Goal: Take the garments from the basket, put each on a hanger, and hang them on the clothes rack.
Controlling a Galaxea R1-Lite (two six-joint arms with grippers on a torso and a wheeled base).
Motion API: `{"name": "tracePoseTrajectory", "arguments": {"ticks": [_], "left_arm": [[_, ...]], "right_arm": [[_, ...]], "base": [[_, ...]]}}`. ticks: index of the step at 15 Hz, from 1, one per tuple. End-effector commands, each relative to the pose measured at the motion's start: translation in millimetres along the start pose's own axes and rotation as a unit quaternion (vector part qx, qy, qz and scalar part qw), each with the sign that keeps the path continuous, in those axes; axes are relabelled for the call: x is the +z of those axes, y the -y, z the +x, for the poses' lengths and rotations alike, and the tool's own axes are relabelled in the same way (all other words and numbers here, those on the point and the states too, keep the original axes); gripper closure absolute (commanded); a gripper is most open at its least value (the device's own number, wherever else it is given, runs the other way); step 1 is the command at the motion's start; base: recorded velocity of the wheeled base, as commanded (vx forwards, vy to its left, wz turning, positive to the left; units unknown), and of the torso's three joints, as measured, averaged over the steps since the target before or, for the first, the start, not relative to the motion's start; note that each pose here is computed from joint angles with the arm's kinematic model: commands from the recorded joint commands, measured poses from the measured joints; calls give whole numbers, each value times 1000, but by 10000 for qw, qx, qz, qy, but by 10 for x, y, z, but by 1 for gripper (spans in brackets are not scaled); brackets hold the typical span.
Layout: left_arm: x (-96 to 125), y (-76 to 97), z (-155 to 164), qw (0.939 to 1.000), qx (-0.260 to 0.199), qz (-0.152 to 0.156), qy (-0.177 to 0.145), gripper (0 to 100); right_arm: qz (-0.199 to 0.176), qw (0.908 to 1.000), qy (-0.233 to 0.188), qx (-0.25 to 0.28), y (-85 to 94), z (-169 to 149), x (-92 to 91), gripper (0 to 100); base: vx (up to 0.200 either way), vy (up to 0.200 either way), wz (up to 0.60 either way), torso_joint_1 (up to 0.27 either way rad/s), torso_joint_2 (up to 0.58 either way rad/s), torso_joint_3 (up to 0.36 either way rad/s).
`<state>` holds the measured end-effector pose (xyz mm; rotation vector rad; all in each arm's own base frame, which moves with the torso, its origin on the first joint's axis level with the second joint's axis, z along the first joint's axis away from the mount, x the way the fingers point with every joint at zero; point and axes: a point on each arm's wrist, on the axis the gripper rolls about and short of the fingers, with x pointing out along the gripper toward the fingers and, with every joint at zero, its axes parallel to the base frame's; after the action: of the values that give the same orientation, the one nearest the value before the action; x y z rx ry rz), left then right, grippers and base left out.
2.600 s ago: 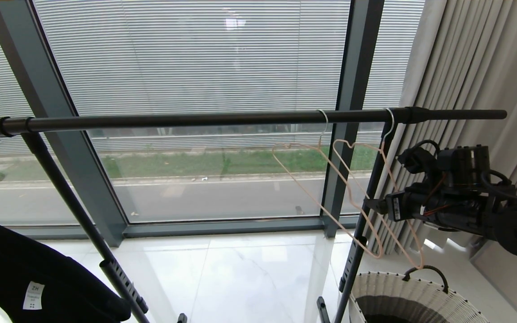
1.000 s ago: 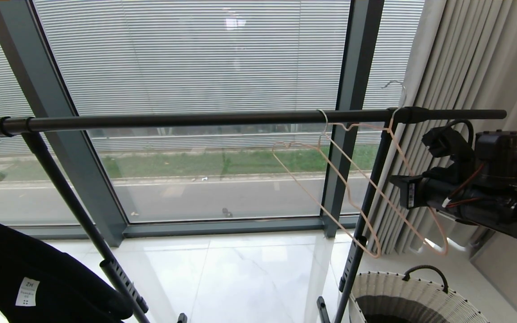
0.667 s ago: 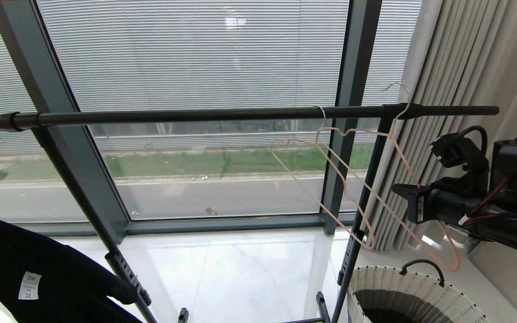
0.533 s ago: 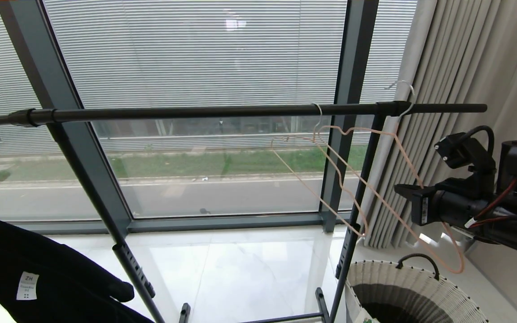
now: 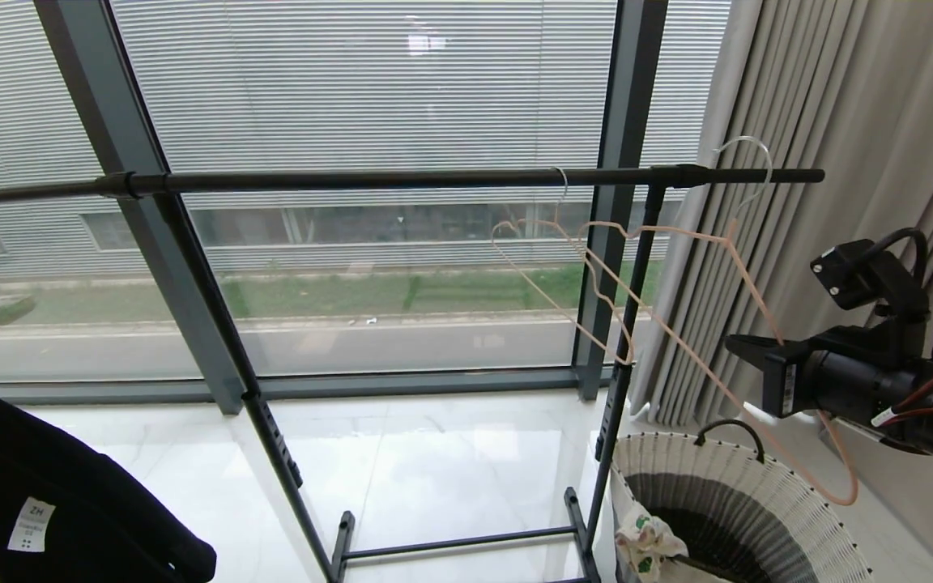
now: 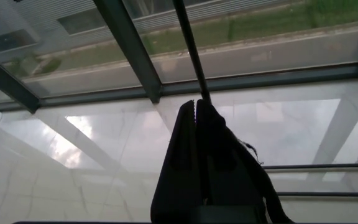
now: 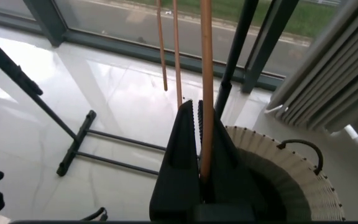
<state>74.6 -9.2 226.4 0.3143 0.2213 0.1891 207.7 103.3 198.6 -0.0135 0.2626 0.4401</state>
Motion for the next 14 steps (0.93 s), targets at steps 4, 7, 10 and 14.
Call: {"name": "tracePoseTrajectory", "arguments": {"ticks": [4, 7, 10, 14], "left_arm": [[5, 4, -3, 10000, -60, 54, 30, 100], [42, 34, -16, 9979, -602, 47, 221, 100], [250, 110, 138, 9964, -828, -35, 184, 100], [465, 334, 519, 9952, -923, -316, 122, 100]], "right_arm": [[-179, 9993, 301, 87, -35, -140, 107, 100], [-270, 9966, 628, 458, -155, -334, 200, 100], [-466, 9884, 463, 1368, -384, -556, 104, 100], [-1172, 9599, -102, 2545, -728, -774, -353, 100]], "base": [[-100, 0, 0, 1, 1, 1], [0, 0, 0, 0, 0, 0], [0, 0, 0, 0, 0, 0], [0, 0, 0, 0, 0, 0]]}}
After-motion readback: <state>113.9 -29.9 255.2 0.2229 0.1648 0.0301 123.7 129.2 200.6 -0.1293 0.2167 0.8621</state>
